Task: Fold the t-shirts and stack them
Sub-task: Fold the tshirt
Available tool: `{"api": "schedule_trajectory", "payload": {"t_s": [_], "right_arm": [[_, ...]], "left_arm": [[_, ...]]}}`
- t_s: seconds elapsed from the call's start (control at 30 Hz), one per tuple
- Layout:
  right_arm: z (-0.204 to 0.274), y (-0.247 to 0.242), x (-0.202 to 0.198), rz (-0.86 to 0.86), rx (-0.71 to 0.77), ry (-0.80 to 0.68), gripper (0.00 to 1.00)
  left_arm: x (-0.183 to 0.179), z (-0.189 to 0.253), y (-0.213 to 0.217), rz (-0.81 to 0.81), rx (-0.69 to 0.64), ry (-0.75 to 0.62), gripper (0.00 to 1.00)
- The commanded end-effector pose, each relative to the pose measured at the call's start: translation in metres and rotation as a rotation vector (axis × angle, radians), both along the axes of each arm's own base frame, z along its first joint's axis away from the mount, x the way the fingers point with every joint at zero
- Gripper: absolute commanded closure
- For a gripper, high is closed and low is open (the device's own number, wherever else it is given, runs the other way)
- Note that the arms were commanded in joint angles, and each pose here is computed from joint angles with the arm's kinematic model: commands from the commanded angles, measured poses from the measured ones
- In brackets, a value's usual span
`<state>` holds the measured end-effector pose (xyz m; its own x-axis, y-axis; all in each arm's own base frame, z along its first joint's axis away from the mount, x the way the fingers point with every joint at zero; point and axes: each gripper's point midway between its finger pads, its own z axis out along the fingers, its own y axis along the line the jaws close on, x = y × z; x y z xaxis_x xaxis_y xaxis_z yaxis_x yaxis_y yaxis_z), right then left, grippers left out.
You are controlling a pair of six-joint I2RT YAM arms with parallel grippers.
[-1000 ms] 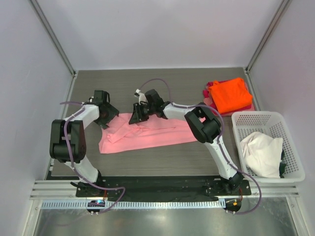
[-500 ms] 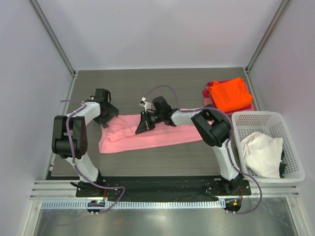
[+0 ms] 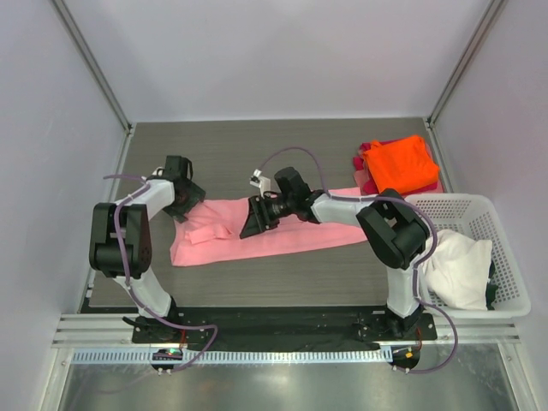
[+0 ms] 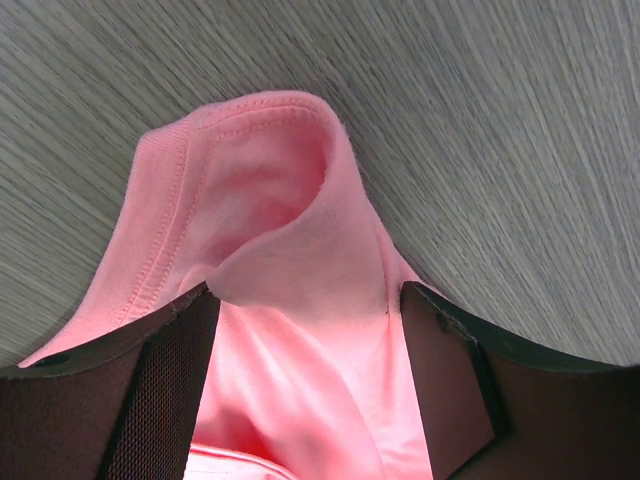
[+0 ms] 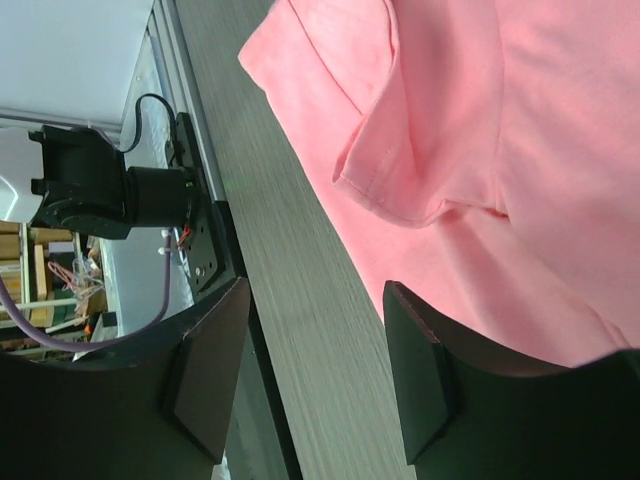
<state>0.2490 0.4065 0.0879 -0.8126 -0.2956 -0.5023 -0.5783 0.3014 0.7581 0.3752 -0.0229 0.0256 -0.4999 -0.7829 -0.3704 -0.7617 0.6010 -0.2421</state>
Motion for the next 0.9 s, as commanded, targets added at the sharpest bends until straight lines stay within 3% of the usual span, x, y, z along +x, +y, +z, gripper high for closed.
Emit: {"api": "schedule_trajectory", "payload": {"t_s": [0.0, 0.23, 0.4, 0.63, 0.87], "right_arm": [[0.032, 0.011, 0.012, -0.004, 0.055, -0.095, 0.38], [0.058, 0.066, 0.053, -0.008, 0.122, -0.209, 0.37], [0.033, 0.106, 0.067, 0.035, 0.126, -0.181, 0.37], [0.009, 0.138, 0.053, 0.088, 0.155, -0.129, 0.38], [-0.005, 0.134, 0.023, 0.151, 0.16, -0.076, 0.4]], "left_arm": [[-0.024, -0.023, 0.015, 0.02, 0.063, 0.082, 0.26], [-0.027, -0.01, 0.006, 0.011, 0.01, 0.048, 0.25], [-0.027, -0.013, 0.003, 0.01, -0.003, 0.073, 0.25], [-0.025, -0.017, 0.008, 0.016, 0.007, 0.123, 0.24], [-0.024, -0.019, 0.009, 0.026, 0.001, 0.136, 0.24]]}}
